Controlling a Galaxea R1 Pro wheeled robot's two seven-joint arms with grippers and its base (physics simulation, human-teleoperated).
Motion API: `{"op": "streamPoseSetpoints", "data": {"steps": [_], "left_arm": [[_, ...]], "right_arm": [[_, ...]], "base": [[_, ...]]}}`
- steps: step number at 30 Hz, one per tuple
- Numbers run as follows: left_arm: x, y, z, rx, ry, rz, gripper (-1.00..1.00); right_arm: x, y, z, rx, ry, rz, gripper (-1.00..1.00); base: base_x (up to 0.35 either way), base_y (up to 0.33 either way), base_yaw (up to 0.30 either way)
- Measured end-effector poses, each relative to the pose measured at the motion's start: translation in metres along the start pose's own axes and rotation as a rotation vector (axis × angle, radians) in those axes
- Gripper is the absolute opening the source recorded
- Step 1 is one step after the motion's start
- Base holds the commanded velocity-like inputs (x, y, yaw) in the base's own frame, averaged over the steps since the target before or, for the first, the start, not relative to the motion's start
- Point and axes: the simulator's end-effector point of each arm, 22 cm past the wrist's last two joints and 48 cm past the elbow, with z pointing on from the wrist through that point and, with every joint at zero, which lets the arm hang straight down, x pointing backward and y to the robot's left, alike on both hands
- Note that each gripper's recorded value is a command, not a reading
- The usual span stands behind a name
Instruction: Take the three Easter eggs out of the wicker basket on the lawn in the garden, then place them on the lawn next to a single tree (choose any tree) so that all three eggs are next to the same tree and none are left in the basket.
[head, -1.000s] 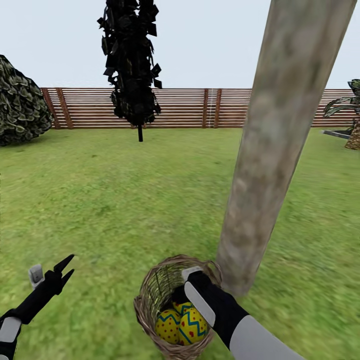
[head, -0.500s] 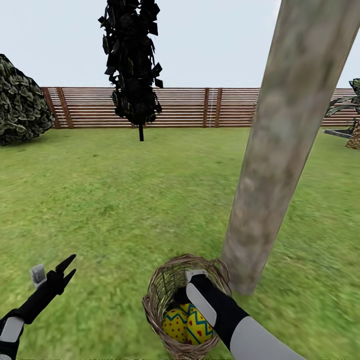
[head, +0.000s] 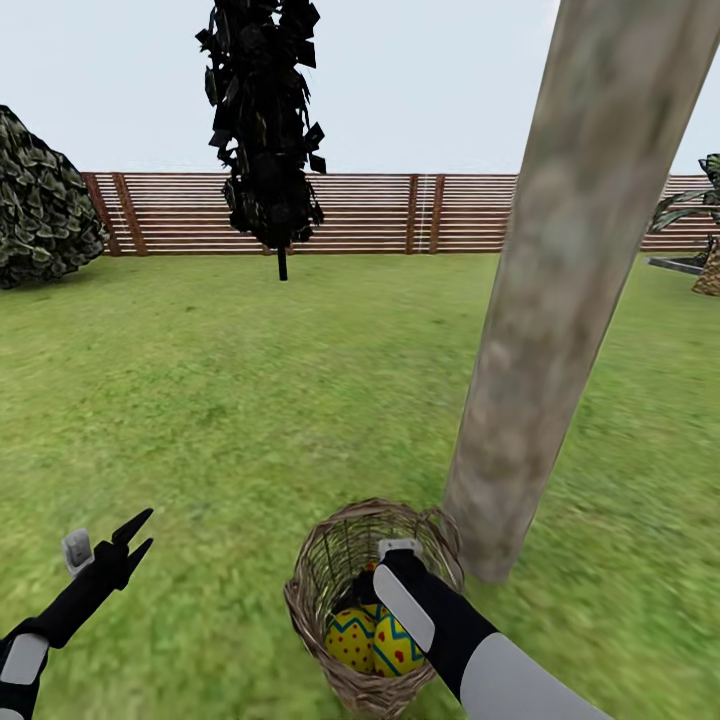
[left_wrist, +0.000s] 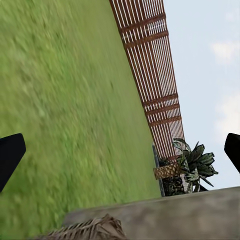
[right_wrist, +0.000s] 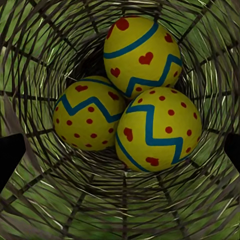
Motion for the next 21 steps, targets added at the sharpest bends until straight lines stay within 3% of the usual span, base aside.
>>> {"op": "streamPoseSetpoints", "data": {"steps": [9,14,21], "left_arm": [[0.007,0.019,-0.004,0.000,-0.001,0.000,1.00],[0.011,0.030,-0.006,0.000,-0.001,0.002,1.00],[0.017,0.045,-0.007,-0.014,0.005,-0.004,1.00]], "right_arm": [[0.010,0.000,0.016,-0.001,-0.011,0.007,1.00],[0.006,-0.009,0.026,0.001,-0.041,0.084,1.00],[-0.001,-0.014,0.036,0.006,-0.047,0.102,1.00]], "base": [[0.000,0.000,0.000],[0.000,0.000,0.000],[0.000,0.000,0.000]]}}
